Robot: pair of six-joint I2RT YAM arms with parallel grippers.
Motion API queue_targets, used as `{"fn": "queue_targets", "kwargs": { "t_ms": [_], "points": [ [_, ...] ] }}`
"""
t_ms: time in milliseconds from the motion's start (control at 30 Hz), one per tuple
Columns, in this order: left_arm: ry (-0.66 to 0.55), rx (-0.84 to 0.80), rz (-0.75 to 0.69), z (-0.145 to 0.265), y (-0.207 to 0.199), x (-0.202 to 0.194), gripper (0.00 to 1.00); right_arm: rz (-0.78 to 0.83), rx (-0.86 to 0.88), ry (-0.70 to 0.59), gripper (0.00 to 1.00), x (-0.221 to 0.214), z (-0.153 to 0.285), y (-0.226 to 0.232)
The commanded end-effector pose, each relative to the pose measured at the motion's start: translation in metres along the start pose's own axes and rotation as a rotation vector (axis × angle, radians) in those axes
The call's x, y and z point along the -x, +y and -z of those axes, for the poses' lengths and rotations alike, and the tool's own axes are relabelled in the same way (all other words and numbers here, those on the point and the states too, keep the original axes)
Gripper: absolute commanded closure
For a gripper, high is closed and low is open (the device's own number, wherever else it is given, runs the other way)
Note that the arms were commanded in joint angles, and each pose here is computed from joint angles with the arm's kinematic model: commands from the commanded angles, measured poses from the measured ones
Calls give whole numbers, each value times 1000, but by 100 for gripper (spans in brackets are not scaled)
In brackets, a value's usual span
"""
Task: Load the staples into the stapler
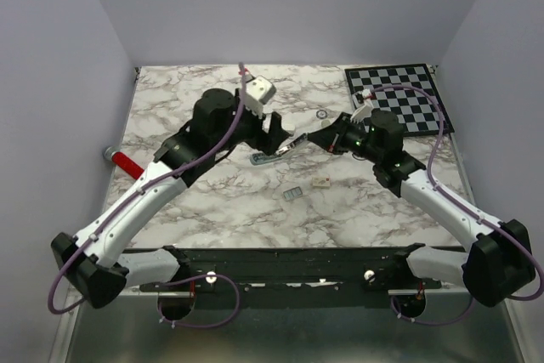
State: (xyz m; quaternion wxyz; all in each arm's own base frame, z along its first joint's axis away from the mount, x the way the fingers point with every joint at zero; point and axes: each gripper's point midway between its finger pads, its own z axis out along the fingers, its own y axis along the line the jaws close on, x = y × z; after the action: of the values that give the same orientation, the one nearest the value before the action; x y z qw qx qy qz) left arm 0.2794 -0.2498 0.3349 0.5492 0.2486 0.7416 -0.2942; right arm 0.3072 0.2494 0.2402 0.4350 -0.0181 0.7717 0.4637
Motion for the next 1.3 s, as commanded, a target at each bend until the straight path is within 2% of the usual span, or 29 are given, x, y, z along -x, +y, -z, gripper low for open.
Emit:
{"fn": "queue_targets", "kwargs": {
  "t_ms": [0, 67, 200, 367, 467, 633, 933, 1100, 1267],
  "points": [
    [309, -109, -167, -17, -18, -57, 14, 35, -13, 7, 99, 3, -6, 7],
    [378, -117, -174, -28, -18, -72, 15, 37, -12, 22, 99, -1, -8, 9],
    [428, -110, -200, -40, -15, -77, 19, 29, -7, 49, 99, -8, -11, 10],
    [579, -110, -239, -46, -9, -104, 25, 18, -3, 74, 99, -16, -15, 10],
    [620, -121, -267, -47, -10, -110, 30, 18, -4, 82, 99, -17, -16, 10],
    [639, -134, -304, -47, -20, -116, 36, 12, -5, 86, 99, -17, -19, 10],
    [668, -64, -329, -52, -10, -127, 44, 4, 0, 96, 99, -18, -22, 10],
    [641, -9, -345, -58, -2, -119, 46, 7, 5, 99, 99, -18, -21, 12],
    [665, -36, -344, -59, -5, -125, 46, 7, 5, 99, 99, -19, -21, 13]
  ]
}}
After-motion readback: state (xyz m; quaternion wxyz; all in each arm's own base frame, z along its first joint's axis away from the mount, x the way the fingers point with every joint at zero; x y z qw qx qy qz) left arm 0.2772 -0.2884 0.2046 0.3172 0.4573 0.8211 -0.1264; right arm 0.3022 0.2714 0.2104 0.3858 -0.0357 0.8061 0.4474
